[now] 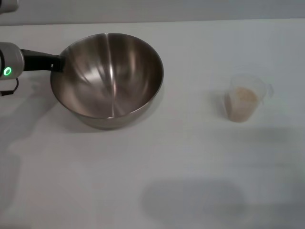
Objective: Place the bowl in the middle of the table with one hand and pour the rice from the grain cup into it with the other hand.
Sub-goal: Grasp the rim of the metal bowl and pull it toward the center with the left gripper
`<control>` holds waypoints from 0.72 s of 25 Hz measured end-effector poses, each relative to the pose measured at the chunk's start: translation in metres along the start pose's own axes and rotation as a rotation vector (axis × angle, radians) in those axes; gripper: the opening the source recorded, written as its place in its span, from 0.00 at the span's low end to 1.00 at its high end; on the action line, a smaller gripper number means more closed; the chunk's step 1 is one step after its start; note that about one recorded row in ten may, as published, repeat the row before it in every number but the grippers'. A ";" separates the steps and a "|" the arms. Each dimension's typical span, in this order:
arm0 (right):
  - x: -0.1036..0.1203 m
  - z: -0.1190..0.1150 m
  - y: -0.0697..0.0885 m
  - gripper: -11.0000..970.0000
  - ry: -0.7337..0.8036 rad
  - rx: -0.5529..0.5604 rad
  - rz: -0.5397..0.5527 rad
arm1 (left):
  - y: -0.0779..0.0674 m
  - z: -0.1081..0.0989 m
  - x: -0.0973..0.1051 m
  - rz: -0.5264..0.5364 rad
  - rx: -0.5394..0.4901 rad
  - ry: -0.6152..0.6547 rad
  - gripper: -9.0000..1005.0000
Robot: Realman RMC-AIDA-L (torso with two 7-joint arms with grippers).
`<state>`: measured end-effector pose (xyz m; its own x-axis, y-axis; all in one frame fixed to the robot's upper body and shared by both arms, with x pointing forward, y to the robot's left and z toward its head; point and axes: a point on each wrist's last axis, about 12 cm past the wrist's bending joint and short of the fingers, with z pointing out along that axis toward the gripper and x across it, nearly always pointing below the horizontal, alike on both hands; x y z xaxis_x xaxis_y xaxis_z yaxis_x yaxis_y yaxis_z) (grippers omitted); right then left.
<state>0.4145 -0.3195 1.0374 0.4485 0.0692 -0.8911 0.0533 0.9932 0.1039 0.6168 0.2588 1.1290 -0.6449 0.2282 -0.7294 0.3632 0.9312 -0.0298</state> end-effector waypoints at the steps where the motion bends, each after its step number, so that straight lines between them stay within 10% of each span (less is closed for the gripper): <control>1: 0.000 0.000 0.000 0.84 -0.001 -0.001 0.000 | 0.002 0.000 -0.001 -0.017 0.005 0.006 0.07; 18: 0.004 0.006 0.003 0.84 0.015 -0.007 0.007 | 0.020 -0.008 -0.015 -0.206 0.125 0.022 0.05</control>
<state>0.4213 -0.3172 1.0369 0.4355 0.0777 -0.8968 0.0438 0.9933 0.1073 0.6283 0.2768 1.1453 -0.7279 0.0447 -0.6842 0.3020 0.9168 -0.2614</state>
